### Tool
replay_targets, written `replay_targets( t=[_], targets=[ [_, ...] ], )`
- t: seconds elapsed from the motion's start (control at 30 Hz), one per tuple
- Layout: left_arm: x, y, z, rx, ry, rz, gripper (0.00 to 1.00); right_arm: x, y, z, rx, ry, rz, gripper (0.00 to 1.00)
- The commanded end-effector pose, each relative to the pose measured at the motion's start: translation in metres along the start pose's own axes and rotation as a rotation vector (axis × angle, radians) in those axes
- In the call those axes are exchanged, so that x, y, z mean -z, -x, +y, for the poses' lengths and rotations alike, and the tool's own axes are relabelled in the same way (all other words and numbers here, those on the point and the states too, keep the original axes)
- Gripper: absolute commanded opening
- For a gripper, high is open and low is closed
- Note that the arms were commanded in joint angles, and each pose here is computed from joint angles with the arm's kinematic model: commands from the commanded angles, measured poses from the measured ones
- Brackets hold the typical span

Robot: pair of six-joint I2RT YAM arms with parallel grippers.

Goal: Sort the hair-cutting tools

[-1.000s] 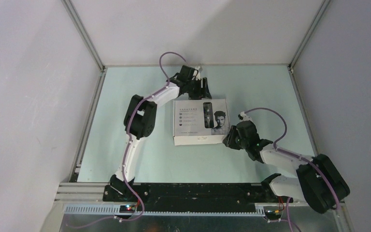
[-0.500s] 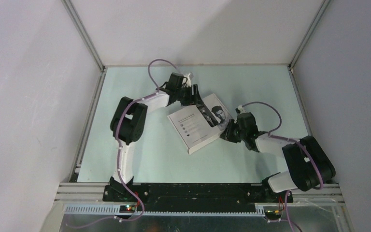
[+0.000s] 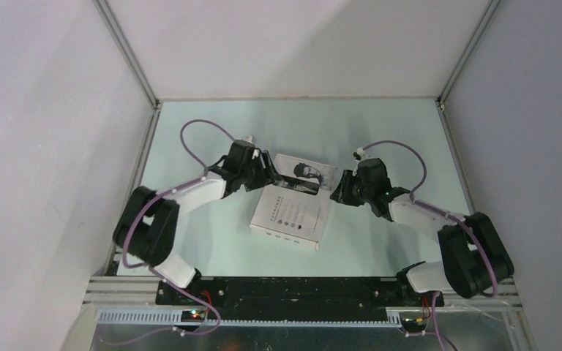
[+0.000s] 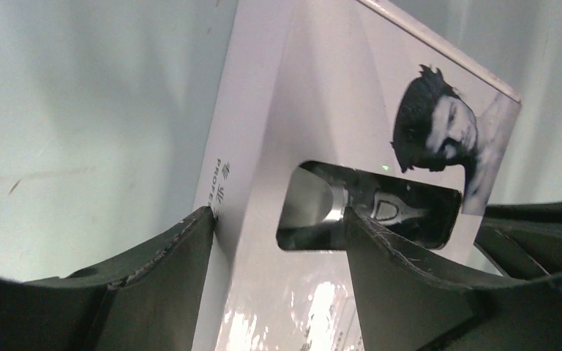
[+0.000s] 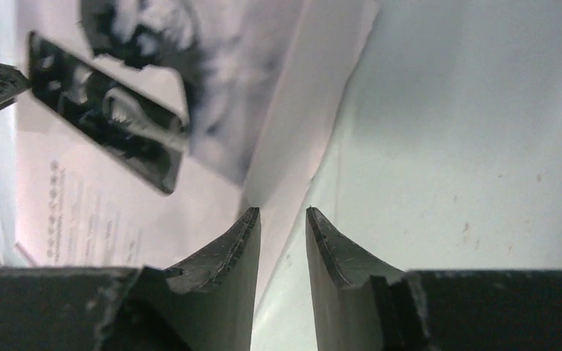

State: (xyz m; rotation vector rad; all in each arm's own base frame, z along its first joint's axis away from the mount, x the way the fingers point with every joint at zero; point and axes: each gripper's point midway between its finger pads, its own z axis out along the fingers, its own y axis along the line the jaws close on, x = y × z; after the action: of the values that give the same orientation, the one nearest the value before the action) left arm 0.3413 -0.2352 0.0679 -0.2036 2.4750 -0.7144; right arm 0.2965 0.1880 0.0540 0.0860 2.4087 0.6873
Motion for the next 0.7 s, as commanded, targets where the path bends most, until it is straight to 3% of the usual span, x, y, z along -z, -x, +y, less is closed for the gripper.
replay_targets(
  t=[0.0, 0.1, 0.4, 0.67],
  targets=[
    [0.038, 0.020, 0.003, 0.070, 0.046, -0.186, 0.71, 0.025, -0.010, 0.031, 0.062, 0.063, 0.035, 0.36],
    [0.049, 0.010, 0.012, 0.077, 0.052, -0.201, 0.71, 0.032, -0.037, 0.035, 0.047, 0.074, 0.101, 0.37],
    [0.050, -0.038, 0.025, 0.108, -0.015, -0.097, 0.71, 0.045, -0.098, 0.045, -0.043, 0.117, 0.205, 0.36],
    [0.051, -0.067, 0.018, 0.147, -0.116, -0.022, 0.71, 0.045, -0.122, 0.049, -0.056, 0.132, 0.253, 0.35]
  ],
)
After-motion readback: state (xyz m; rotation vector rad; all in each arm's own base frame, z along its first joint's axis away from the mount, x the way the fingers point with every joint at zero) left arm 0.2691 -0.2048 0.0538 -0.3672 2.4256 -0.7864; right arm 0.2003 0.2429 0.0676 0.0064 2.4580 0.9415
